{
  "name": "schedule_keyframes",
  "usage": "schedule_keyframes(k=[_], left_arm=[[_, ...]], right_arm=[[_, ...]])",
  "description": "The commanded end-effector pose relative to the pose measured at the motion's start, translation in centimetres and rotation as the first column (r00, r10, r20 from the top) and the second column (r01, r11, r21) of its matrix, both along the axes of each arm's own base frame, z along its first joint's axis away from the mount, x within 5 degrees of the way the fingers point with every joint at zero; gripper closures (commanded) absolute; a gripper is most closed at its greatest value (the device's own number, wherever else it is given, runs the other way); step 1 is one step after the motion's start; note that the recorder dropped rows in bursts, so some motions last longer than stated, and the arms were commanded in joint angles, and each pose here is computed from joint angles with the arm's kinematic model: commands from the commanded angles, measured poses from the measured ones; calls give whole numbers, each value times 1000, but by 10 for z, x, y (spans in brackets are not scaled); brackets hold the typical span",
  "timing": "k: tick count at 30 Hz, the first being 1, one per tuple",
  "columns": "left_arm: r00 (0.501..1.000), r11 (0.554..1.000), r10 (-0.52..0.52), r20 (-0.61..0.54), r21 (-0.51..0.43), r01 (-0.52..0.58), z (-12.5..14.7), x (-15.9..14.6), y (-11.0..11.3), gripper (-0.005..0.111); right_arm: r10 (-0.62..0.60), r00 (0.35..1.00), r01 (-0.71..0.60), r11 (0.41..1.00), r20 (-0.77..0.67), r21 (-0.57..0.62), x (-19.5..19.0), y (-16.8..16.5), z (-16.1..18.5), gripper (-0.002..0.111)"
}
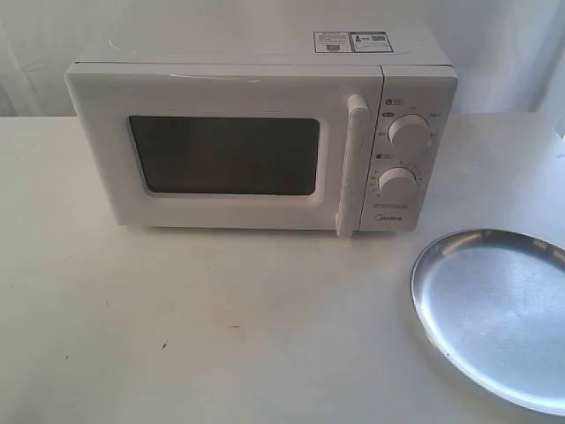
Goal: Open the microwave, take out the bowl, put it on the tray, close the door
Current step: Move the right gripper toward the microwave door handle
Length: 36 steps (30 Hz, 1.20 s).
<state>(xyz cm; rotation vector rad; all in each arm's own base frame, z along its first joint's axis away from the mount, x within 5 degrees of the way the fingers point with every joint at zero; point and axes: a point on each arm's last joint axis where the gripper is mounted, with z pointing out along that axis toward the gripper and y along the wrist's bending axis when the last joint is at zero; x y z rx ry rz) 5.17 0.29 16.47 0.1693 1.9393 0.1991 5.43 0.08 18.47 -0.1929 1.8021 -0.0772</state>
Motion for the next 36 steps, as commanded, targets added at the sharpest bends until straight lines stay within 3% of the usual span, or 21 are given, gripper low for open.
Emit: schedule_keyframes(k=[1,2,3,5,7,11,15,18,23,25,32,36], left_arm=[[1000,1000,-3,8,-5,3,2,0,0,107],[1000,1000,-3,8,-5,3,2,0,0,107],[1000,1000,-3,8,-5,3,2,0,0,107],[1000,1000,-3,8,-5,3,2,0,0,107],[1000,1000,-3,8,-5,3,2,0,0,107],[1000,1000,-3,8,-5,3,2,0,0,107],[1000,1000,-3,8,-5,3,2,0,0,107],[1000,1000,-3,8,-5,3,2,0,0,107],[1000,1000,-3,8,-5,3,2,0,0,107],[1000,1000,-3,8,-5,3,2,0,0,107],[1000,1000,-3,8,-5,3,2,0,0,107],[1000,1000,-3,8,-5,3,2,0,0,107]], right_arm=[[-41,982,-43,899,182,436,2,6,19,108],[-102,969,-88,712,226,697,2,5,29,108],[-151,943,-149,602,296,784,0,2,38,108],[-217,836,-289,606,504,741,-6,-4,59,108],[-201,702,-373,713,683,593,-13,-4,80,108],[-47,712,-439,749,700,496,2,11,112,108],[224,760,-502,798,610,333,44,37,126,108],[368,808,-545,762,460,349,88,54,115,108],[500,812,-584,709,301,396,153,72,65,108],[544,794,-608,703,272,369,171,78,46,108],[738,662,-727,588,132,355,214,98,-17,108],[734,672,-713,606,96,352,231,99,-40,104]])
